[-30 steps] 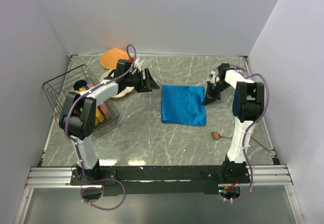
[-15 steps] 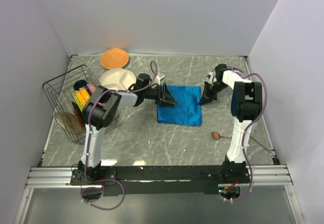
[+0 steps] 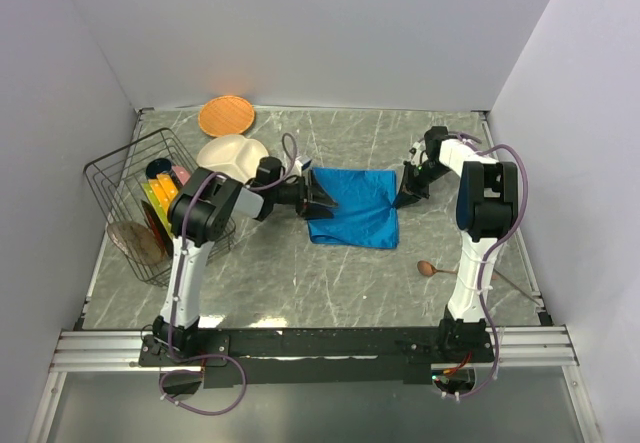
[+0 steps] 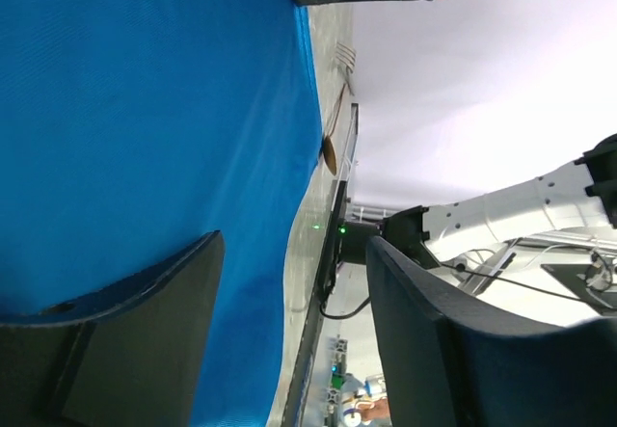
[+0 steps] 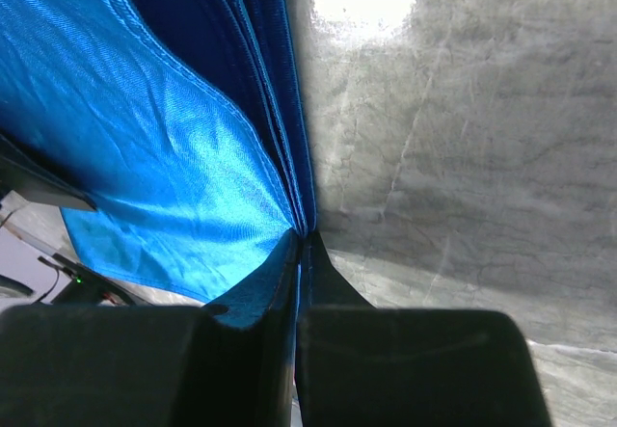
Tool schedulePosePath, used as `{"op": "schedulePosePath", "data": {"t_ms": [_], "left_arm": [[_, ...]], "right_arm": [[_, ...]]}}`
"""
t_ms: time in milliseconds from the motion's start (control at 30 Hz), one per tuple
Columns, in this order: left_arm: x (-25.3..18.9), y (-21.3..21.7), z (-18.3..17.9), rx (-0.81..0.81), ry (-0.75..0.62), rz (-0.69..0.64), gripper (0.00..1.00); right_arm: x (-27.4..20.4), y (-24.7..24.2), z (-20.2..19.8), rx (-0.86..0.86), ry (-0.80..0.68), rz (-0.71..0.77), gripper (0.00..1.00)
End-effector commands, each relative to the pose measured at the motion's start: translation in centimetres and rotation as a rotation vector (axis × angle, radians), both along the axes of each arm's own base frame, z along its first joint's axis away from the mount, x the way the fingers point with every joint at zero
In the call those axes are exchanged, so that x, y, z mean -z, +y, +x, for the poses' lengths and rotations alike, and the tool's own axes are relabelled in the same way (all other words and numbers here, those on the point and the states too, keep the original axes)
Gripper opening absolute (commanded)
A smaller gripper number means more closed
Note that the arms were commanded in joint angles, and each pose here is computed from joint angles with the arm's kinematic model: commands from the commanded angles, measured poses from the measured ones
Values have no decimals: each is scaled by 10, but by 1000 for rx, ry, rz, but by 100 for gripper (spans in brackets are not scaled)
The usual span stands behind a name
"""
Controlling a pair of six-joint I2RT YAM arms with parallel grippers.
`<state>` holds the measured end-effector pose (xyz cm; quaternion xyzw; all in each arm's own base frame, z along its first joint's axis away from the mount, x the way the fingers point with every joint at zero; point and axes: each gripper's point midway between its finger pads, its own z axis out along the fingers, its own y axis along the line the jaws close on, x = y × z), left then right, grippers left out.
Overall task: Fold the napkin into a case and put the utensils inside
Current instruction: Smooth out the square-folded napkin at the center of the board.
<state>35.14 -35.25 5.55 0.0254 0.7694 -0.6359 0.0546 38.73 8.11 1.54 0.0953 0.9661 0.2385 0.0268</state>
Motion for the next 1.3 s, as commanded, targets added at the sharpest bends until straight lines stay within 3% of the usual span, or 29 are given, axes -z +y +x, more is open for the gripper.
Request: {"op": "schedulePosePath", "data": {"t_ms": [0,200,333,567,900,1100,1267], "left_arm": [[-12,17,5,-6,-60,-23,69],[-66,5,6,46,-196,-82,71],[-84,-14,-13,95,-162,-141,72],[-71,-14,-45,126,-48,-146,72],[5,2,-65,83,100,20,72],[14,17,-65,99,36,81,73],[-24,14,-58,137,-73,22,74]], "right_arm": [[12,-19,6,6,-5,-109,0],[10,-15,6,0,-9,-85,0],[9,-12,6,0,-9,-74,0],[8,-12,5,-1,-11,-84,0],[11,-17,4,4,-5,-117,0],[14,-23,1,5,-8,-138,0],[12,-20,3,3,-15,-117,0]]}}
